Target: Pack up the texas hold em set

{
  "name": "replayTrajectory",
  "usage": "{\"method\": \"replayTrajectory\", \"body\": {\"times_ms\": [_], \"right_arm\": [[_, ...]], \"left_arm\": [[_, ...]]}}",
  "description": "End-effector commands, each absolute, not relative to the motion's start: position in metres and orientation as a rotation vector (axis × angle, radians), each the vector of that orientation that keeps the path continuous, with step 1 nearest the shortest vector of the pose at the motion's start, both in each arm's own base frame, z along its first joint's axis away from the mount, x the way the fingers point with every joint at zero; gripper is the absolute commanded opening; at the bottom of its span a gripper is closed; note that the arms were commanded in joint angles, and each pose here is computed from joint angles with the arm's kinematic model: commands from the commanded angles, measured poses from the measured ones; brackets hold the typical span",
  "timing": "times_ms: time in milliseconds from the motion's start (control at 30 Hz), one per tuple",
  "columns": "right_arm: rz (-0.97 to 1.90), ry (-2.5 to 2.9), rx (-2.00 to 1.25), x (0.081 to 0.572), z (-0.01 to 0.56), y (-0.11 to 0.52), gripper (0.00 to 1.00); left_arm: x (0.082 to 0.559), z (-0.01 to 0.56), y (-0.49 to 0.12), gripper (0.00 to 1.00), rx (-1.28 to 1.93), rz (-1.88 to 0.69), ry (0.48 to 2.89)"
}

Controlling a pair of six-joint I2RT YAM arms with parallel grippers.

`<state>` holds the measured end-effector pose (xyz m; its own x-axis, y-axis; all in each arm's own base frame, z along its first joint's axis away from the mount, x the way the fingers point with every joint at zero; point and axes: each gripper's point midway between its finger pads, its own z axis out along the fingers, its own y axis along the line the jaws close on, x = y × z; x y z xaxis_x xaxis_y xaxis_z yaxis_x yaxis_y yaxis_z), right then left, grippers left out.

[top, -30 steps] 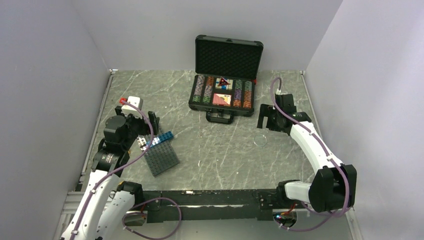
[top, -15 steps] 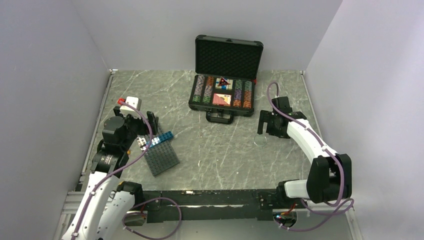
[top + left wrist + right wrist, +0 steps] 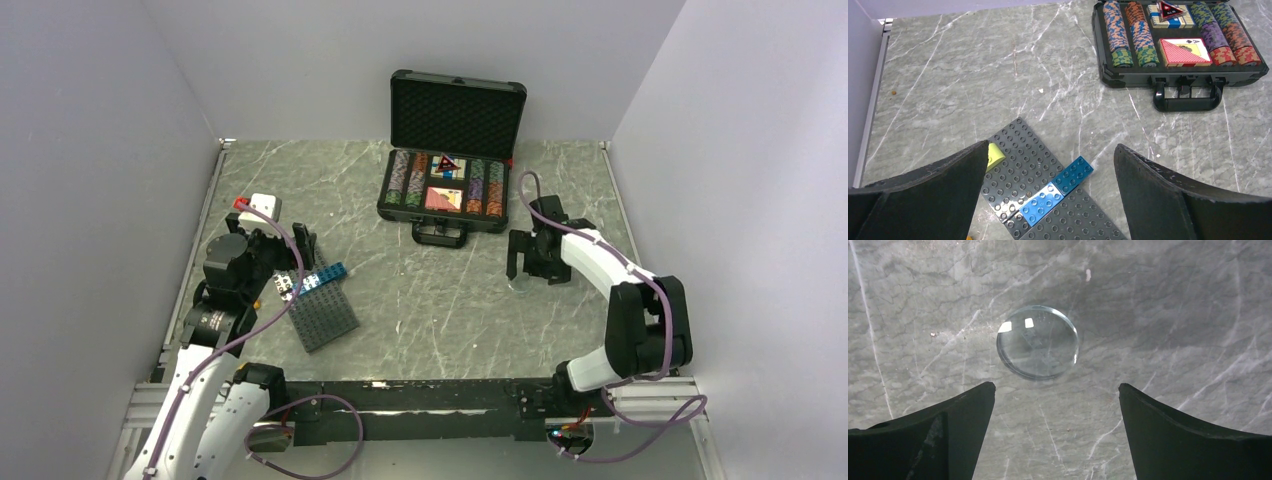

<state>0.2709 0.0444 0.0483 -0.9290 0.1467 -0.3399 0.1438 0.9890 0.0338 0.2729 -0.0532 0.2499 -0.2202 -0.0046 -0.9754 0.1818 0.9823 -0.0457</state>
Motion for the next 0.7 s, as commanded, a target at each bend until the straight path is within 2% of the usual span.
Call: {"method": "replayTrajectory", "body": {"times_ms": [0, 333, 667], "right_arm": [[0.011, 2.764, 0.194, 0.285, 0.052, 0.05, 0.97], [-0.009, 2.782, 0.178, 0.298, 0.042, 0.06, 0.91], [-0.078, 2.826, 0.186, 0.285, 0.022, 0.059, 0.87]], "left_arm": [[0.275, 0.263, -0.053, 0.99, 0.131, -0.173, 1.735], [0.275, 0.263, -0.055, 0.99, 0.137, -0.185, 1.737], [0.275, 0.262, -0.056, 0.99, 0.137, -0.191, 1.738]]}}
